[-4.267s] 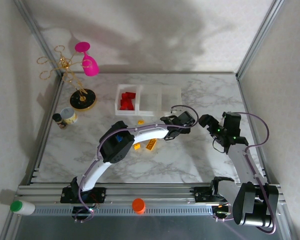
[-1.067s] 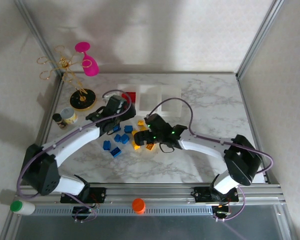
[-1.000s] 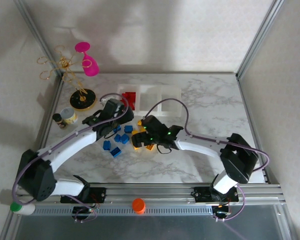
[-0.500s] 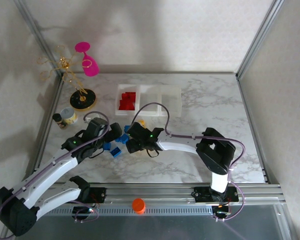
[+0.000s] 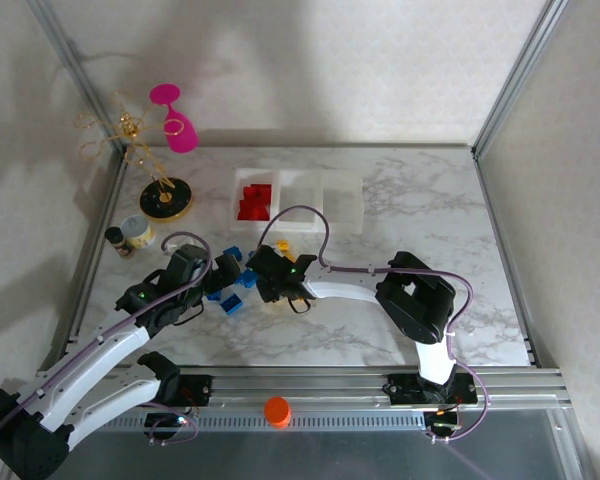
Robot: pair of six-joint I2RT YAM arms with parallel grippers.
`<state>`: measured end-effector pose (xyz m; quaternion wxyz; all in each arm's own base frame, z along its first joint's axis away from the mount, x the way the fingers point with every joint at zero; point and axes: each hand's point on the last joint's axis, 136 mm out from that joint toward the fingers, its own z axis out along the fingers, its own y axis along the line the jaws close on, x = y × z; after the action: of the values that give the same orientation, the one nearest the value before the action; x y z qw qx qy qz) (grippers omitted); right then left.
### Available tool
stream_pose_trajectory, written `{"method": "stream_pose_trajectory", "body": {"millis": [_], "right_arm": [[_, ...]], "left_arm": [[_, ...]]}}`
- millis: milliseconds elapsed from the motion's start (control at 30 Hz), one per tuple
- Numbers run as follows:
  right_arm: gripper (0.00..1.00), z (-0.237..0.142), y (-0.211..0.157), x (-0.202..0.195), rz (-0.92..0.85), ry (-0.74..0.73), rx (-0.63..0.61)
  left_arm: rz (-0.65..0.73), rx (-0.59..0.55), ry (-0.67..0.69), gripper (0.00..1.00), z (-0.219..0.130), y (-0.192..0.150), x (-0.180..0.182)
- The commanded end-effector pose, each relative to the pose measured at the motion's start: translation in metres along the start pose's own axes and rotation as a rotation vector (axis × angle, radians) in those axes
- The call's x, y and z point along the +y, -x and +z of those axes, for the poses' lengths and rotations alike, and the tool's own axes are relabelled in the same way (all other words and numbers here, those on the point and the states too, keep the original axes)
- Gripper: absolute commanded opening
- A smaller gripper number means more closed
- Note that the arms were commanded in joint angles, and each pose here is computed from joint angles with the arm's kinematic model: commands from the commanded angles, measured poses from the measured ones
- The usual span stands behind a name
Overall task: Sort the legos into containers by color
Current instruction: Pick up the lego from the center of the table, then place the lego in the container.
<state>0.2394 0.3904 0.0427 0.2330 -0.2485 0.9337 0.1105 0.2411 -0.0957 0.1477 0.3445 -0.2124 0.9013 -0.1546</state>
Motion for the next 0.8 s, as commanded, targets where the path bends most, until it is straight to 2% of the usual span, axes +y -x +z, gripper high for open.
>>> {"method": "stream_pose_trajectory", "body": {"millis": [0, 67, 233, 333, 467, 600, 767], "right_arm": [[0.30, -0.009, 0.008, 0.003, -0.004, -0.010, -0.027], [0.25, -0.018, 0.013, 0.001, 0.004, -0.017, -0.044], [0.24, -0.058, 0.040, -0.007, 0.050, 0.002, -0.138], [0.25, -0.073, 0.059, -0.031, 0.100, -0.024, -0.179], [0.26, -0.087, 0.092, -0.069, 0.169, -0.078, -0.250], [0.27, -0.087, 0.126, -0.104, 0.210, -0.122, -0.307], [0.27, -0.066, 0.166, -0.141, 0.256, -0.155, -0.348]], "left_arm": [[-0.021, 0.000, -0.007, 1.00, -0.002, 0.000, -0.001], [-0.025, -0.014, -0.012, 1.00, -0.005, 0.004, -0.003], [-0.013, -0.039, -0.049, 1.00, -0.012, 0.017, -0.017], [-0.005, -0.061, -0.059, 1.00, -0.013, 0.026, -0.026], [0.013, -0.084, -0.152, 1.00, -0.013, 0.037, -0.051], [0.022, -0.119, -0.178, 1.00, -0.010, 0.051, -0.067], [0.041, -0.142, -0.156, 1.00, 0.005, 0.062, -0.080]]}}
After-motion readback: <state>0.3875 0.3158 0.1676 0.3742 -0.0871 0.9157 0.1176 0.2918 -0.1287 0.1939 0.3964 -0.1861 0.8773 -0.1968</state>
